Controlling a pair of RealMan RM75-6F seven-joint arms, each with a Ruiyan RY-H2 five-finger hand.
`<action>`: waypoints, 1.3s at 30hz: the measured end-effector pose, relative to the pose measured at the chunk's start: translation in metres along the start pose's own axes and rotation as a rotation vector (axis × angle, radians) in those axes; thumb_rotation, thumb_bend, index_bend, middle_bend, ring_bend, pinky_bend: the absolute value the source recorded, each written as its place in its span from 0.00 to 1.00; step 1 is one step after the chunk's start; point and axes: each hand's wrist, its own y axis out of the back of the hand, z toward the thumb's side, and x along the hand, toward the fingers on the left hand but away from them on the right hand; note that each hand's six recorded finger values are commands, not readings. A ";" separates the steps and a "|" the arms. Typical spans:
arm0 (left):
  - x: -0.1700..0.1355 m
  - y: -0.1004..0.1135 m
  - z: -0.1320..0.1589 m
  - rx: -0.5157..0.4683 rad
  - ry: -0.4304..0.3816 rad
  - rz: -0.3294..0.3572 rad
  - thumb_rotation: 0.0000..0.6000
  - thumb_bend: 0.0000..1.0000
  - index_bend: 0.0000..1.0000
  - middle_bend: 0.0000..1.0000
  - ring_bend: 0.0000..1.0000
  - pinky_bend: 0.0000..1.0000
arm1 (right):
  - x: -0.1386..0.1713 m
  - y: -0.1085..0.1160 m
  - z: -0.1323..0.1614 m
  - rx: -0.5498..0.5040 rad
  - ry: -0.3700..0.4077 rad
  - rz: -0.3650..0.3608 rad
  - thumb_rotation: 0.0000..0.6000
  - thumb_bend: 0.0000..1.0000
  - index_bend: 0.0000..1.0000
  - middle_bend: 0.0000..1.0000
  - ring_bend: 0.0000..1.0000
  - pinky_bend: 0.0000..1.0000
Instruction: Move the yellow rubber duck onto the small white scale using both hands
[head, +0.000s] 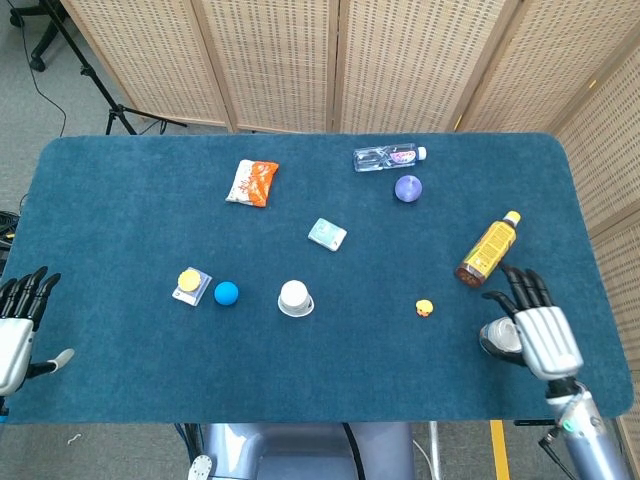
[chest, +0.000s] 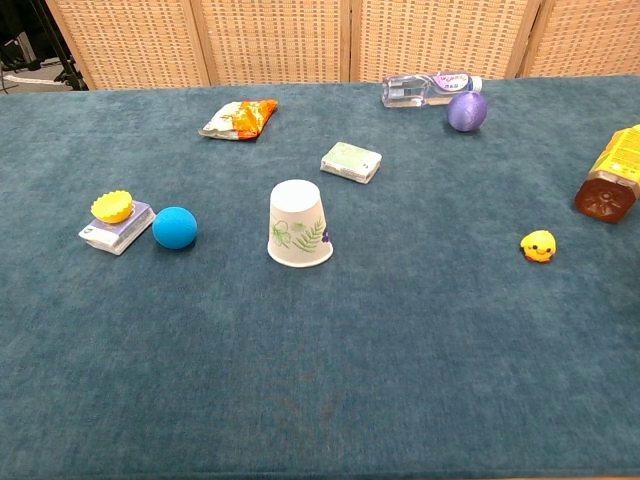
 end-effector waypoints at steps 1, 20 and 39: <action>0.000 0.000 0.000 -0.001 0.000 0.001 1.00 0.00 0.00 0.00 0.00 0.00 | -0.006 -0.003 0.003 0.007 0.010 0.010 1.00 0.26 0.30 0.00 0.00 0.00; 0.002 0.001 -0.003 -0.015 0.003 -0.013 1.00 0.00 0.00 0.00 0.00 0.00 | -0.070 -0.087 0.046 0.185 0.051 0.232 1.00 0.34 0.34 0.00 0.00 0.00; 0.005 -0.002 -0.003 -0.008 0.011 -0.023 1.00 0.00 0.00 0.00 0.00 0.00 | -0.089 -0.115 0.039 0.242 0.021 0.292 1.00 0.34 0.37 0.00 0.00 0.00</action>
